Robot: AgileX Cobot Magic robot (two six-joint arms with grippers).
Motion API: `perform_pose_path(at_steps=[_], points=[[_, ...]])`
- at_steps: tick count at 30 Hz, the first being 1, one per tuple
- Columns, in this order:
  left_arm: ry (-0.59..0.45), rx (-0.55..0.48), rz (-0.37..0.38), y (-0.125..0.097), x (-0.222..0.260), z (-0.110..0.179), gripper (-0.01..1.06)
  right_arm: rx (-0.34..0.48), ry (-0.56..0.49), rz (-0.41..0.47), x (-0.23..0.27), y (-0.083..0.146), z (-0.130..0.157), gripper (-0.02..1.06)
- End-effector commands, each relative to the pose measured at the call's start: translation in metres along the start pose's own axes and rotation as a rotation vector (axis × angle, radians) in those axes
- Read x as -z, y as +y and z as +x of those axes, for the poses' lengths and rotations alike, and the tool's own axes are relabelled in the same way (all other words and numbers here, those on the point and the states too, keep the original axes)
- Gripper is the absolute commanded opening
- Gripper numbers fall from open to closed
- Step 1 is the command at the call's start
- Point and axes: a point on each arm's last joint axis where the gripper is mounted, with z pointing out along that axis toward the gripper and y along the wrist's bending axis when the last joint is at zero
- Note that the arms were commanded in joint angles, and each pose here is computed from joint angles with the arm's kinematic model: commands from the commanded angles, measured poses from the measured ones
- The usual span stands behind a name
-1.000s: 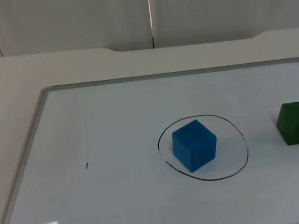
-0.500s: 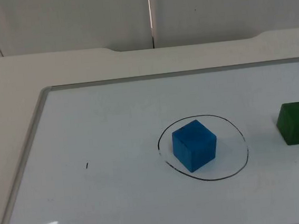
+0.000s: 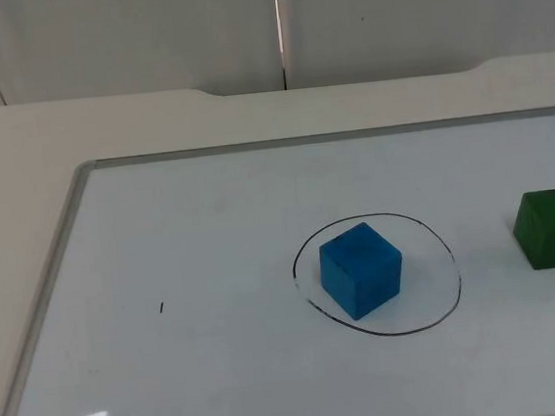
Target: Push the two cubes into the marked area.
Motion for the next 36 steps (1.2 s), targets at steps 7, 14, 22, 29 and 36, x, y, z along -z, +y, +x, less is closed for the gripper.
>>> perform_pose_path(at_steps=[7, 14, 22, 29, 36], points=[[-0.068, 0.004, -0.069, 0.001, 0.045, 0.031, 0.0, 0.002, -0.008, 0.0, 0.0, 0.0, 0.0, 1.05], [0.011, 0.041, -0.122, 0.007, 0.034, 0.054, 0.0, -0.001, -0.008, 0.008, 0.0, 0.0, 0.0, 1.05], [0.167, 0.033, -0.149, 0.014, 0.004, 0.085, 0.0, -0.009, -0.008, 0.013, 0.0, -0.001, 0.0, 1.05], [0.167, 0.029, -0.149, 0.014, 0.004, 0.085, 0.0, -0.009, -0.008, 0.013, 0.0, -0.001, 0.0, 1.05], [0.167, 0.029, -0.149, 0.014, 0.004, 0.085, 0.0, -0.009, -0.008, 0.013, 0.0, -0.001, 0.0, 1.05]])
